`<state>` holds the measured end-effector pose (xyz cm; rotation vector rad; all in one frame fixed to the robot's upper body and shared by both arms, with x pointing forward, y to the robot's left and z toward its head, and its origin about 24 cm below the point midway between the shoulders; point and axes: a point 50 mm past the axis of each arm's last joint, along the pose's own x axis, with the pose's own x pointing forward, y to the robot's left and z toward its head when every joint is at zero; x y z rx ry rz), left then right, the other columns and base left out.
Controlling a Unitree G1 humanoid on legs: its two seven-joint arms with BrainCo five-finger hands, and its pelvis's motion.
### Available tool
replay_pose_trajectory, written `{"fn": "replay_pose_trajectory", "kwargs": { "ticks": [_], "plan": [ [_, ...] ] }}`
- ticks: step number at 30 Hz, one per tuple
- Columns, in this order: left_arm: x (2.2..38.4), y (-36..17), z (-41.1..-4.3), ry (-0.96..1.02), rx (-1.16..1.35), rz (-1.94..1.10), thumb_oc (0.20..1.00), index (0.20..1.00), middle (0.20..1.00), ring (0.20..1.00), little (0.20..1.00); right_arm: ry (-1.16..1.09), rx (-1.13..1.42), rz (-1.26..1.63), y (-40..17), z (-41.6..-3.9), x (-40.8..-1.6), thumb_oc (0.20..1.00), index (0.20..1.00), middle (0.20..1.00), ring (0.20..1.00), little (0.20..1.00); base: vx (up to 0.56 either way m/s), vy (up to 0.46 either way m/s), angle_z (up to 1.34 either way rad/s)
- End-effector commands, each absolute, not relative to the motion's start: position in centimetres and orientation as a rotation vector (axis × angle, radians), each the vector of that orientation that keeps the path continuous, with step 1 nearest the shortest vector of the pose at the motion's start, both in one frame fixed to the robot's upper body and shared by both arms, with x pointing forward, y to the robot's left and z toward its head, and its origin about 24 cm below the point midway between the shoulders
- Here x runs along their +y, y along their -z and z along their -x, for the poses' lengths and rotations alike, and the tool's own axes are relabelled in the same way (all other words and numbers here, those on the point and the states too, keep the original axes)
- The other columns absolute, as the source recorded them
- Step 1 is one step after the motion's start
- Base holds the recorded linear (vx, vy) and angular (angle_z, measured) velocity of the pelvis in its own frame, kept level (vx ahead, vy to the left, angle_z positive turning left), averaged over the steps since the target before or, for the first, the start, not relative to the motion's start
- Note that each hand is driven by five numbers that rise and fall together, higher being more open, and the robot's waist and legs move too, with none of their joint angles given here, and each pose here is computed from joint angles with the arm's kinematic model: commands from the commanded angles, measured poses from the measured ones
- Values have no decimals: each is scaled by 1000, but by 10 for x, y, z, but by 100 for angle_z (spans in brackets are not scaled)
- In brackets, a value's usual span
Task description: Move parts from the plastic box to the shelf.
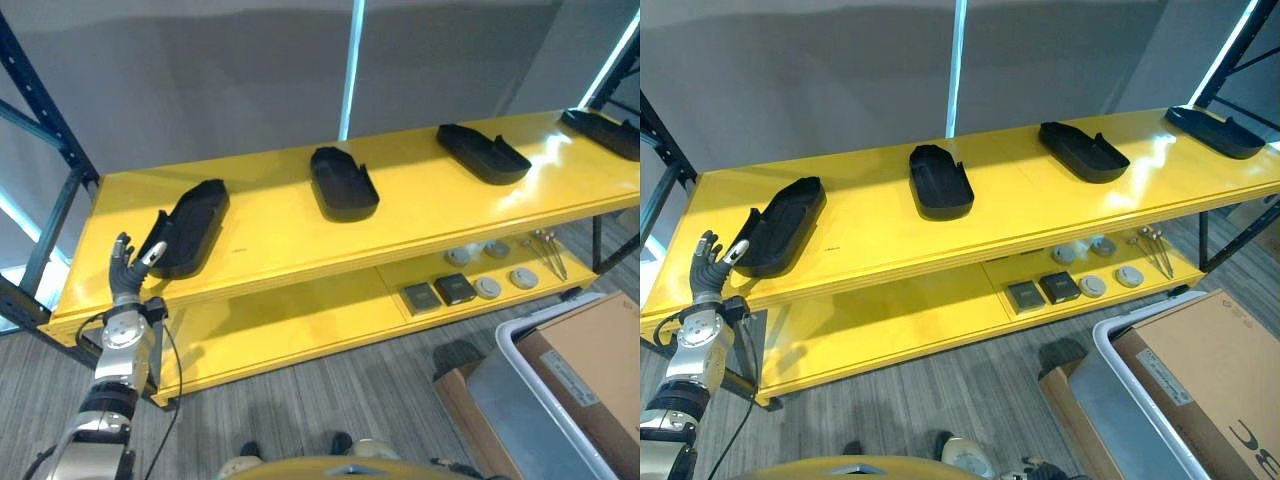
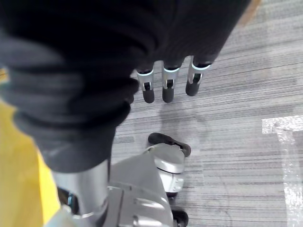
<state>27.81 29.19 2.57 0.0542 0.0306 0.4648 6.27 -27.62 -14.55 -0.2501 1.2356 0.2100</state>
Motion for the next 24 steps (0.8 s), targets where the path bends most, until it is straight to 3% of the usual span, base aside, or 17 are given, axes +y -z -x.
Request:
{"fn": "replay_pose_trajectory", "kwargs": {
  "ticks": [1, 7, 15, 24],
  "plan": [
    [314, -56, -288, -527, -87, -81, 1000, 1000, 1000, 1000, 1000, -278, 1276, 275, 150, -50, -269, 1000, 1000, 1000, 1000, 1000, 5, 4, -4],
    [302, -52, -288, -433, -76, -45, 1000, 1000, 1000, 1000, 1000, -289, 1274, 274, 149, -53, -267, 1000, 1000, 1000, 1000, 1000, 6, 3, -5],
    [252, -27, -292, -259, 12, 71, 1000, 1000, 1000, 1000, 1000, -304, 1262, 256, 151, -58, -258, 1000, 1000, 1000, 1000, 1000, 1, -32, 3],
    [222, -26, -293, -220, -22, 95, 1000, 1000, 1000, 1000, 1000, -313, 1257, 252, 152, -61, -252, 1000, 1000, 1000, 1000, 1000, -3, -35, -2]
  ]
}}
